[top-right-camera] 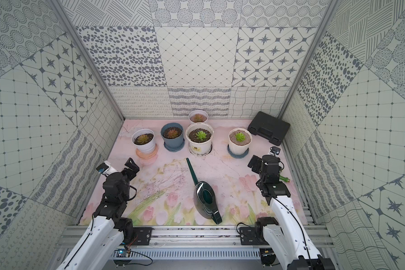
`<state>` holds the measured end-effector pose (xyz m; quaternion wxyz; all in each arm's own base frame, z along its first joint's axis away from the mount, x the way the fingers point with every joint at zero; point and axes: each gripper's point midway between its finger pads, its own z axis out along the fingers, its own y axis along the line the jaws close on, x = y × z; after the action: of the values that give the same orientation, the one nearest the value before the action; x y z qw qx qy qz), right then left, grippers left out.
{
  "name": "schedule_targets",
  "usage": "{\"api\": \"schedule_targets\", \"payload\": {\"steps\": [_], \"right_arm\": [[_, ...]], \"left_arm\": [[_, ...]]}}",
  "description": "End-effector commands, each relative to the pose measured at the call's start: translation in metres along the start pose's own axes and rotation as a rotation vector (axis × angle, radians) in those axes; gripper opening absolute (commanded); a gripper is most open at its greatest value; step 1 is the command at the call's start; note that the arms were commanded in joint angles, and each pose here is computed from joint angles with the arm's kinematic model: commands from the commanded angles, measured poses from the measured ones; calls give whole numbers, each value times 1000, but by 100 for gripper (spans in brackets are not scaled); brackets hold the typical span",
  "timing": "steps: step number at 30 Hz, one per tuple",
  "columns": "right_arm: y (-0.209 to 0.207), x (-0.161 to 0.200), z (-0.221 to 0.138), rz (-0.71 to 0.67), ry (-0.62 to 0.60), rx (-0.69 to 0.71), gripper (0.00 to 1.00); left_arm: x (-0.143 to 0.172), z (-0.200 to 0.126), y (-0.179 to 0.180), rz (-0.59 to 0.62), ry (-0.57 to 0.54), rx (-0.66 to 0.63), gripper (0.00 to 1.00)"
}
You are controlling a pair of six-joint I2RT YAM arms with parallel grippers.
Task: Water the succulent around the soil edge
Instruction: Move the pot to the center of the board.
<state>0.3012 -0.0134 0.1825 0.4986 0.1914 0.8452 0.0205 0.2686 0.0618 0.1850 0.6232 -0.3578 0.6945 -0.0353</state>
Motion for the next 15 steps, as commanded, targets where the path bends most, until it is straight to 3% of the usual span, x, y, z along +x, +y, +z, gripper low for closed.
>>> {"api": "schedule_targets", "payload": {"steps": [1,8,15], "right_arm": [[37,-2,-11,-35,31,-109,97],[136,-1,-42,-264,-2,-332,97],[188,10,-40,-287,107,-482,97]], "left_arm": [[26,-16,10,-150,149,-36,98],[13,-26,-17,-162,292,-29,97],[-5,-20,-57,-52,423,-10,97]]}}
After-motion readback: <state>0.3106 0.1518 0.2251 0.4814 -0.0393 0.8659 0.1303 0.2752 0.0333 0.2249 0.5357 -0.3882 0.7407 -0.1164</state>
